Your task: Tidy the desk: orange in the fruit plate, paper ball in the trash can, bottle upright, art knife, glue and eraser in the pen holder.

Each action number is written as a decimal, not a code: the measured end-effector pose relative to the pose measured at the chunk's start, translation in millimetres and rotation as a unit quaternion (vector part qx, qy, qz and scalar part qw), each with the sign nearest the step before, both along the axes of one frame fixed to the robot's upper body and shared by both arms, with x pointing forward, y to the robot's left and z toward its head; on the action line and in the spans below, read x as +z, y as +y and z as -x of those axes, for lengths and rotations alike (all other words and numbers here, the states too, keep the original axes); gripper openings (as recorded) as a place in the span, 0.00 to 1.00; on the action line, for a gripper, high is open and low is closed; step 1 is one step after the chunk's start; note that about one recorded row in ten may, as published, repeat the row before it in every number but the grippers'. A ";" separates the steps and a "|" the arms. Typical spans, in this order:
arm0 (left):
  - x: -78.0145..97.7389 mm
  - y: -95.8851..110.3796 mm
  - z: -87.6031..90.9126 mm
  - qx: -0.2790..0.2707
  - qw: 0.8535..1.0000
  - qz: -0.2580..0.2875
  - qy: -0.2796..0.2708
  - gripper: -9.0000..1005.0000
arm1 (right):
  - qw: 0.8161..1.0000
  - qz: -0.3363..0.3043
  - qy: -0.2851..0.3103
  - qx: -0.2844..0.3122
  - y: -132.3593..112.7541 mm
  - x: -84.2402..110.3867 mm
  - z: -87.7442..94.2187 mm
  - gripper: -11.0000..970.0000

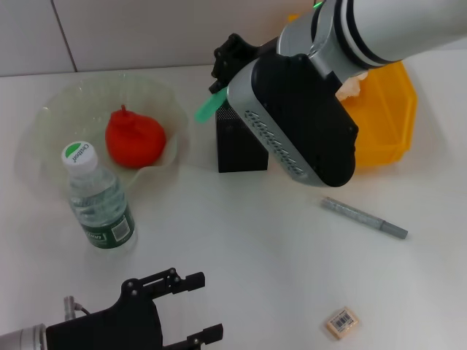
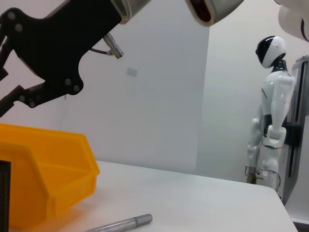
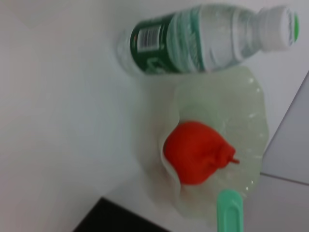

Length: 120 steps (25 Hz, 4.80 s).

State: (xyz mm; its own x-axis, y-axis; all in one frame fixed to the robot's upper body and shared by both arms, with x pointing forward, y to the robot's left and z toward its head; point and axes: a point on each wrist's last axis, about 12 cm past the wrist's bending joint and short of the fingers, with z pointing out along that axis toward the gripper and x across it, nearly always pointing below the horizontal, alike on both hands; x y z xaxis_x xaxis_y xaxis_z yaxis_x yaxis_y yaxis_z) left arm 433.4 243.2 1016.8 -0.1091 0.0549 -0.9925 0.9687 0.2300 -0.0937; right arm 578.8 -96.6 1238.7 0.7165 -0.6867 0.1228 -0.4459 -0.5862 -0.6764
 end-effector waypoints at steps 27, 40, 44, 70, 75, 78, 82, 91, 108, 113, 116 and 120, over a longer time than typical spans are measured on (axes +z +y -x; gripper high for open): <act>-3.1 -6.7 2.9 0.037 0.999 0.017 -0.006 0.69 | 0.990 0.110 -0.090 -0.006 -29.5 -17.3 -26.8 0.21; -3.6 -9.3 3.1 0.037 0.999 0.019 -0.006 0.69 | 0.982 0.148 -0.113 0.031 -12.8 -32.0 -32.2 0.21; -3.7 -9.2 3.3 0.037 0.999 0.018 -0.005 0.69 | 0.980 0.156 -0.118 0.042 -8.8 -32.4 -34.6 0.21; -4.7 -13.7 1.6 0.041 0.999 0.017 -0.007 0.69 | 0.963 0.208 -0.143 0.095 0.3 -48.4 -49.4 0.22; -5.1 -14.6 2.2 0.042 0.999 0.017 -0.011 0.69 | 0.960 0.216 -0.145 0.104 3.1 -52.3 -50.9 0.22; -5.3 -14.7 2.5 0.043 0.999 0.017 -0.011 0.69 | 0.958 0.220 -0.145 0.109 4.7 -54.0 -50.8 0.22; -6.7 -13.9 5.2 0.046 0.999 0.017 -0.007 0.69 | 0.956 0.225 -0.146 0.116 8.2 -55.6 -49.8 0.22; -7.6 -13.2 7.2 0.047 0.999 0.017 -0.005 0.69 | 0.954 0.235 -0.140 0.124 11.4 -60.8 -49.9 0.22; -7.7 -10.6 7.4 0.049 0.999 0.015 -0.005 0.69 | 0.954 0.237 -0.135 0.121 12.5 -65.5 -52.4 0.23; -7.4 -10.1 6.7 0.049 0.999 0.014 -0.006 0.69 | 0.955 0.237 -0.133 0.121 12.5 -65.1 -51.7 0.23; -7.3 -10.2 6.5 0.049 0.999 0.014 -0.006 0.69 | 0.955 0.236 -0.134 0.121 13.1 -63.8 -51.1 0.25; -6.9 -10.6 5.9 0.048 0.999 0.015 -0.007 0.69 | 0.960 0.220 -0.136 0.111 13.9 -56.4 -48.3 0.30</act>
